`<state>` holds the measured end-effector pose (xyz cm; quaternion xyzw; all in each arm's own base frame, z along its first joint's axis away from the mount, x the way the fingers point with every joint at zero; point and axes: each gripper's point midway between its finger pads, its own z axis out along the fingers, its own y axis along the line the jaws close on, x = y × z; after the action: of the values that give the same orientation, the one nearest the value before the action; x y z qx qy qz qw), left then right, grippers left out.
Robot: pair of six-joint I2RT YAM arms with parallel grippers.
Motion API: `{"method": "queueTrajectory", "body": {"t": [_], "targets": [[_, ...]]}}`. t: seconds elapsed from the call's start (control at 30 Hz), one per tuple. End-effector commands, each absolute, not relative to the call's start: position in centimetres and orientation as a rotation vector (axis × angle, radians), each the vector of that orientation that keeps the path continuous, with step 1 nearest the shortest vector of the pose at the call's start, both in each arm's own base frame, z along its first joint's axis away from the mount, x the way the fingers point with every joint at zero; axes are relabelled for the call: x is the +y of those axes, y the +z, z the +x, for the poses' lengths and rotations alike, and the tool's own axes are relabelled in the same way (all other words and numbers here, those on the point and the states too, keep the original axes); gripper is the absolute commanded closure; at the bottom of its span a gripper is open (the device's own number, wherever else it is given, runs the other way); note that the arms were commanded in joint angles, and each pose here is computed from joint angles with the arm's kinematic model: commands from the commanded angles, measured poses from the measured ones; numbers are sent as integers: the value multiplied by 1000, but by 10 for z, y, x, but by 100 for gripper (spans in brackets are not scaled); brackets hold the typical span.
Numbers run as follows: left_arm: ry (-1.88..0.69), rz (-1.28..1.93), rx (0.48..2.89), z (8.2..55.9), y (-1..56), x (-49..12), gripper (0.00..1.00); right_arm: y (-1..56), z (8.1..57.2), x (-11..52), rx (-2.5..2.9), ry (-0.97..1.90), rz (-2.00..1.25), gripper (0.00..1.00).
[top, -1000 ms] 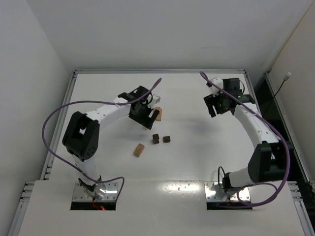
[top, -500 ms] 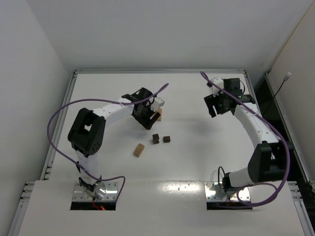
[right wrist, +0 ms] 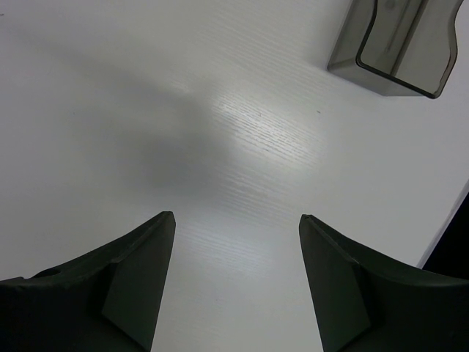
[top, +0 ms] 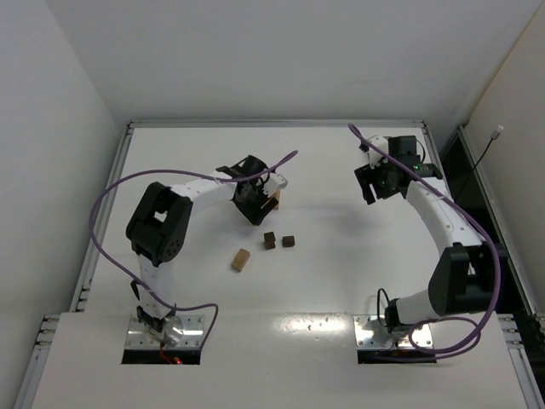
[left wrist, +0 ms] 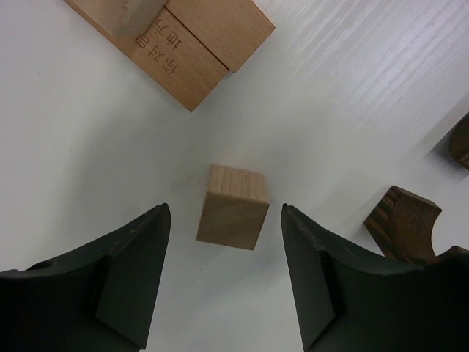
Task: Build the wood block tower
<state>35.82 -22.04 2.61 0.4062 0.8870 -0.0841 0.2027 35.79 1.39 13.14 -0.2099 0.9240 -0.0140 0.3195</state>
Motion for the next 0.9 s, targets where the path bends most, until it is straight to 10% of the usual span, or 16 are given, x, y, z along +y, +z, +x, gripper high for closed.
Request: {"method": "queueTrajectory", "body": {"t": [0.0, 0.27, 0.43, 0.87], "targets": [[-247, 1158, 2415, 370, 31, -229, 42, 127, 361, 12, 2431, -28, -559, 34], [-263, 1143, 2400, 378, 33, -236, 53, 127, 364, 12, 2431, -28, -559, 34], [-271, 1063, 2418, 385, 48, -240, 98, 127, 364, 12, 2431, -28, -559, 34], [-194, 270, 2615, 365, 94, -259, 100, 133, 363, 12, 2413, -32, -556, 34]]}}
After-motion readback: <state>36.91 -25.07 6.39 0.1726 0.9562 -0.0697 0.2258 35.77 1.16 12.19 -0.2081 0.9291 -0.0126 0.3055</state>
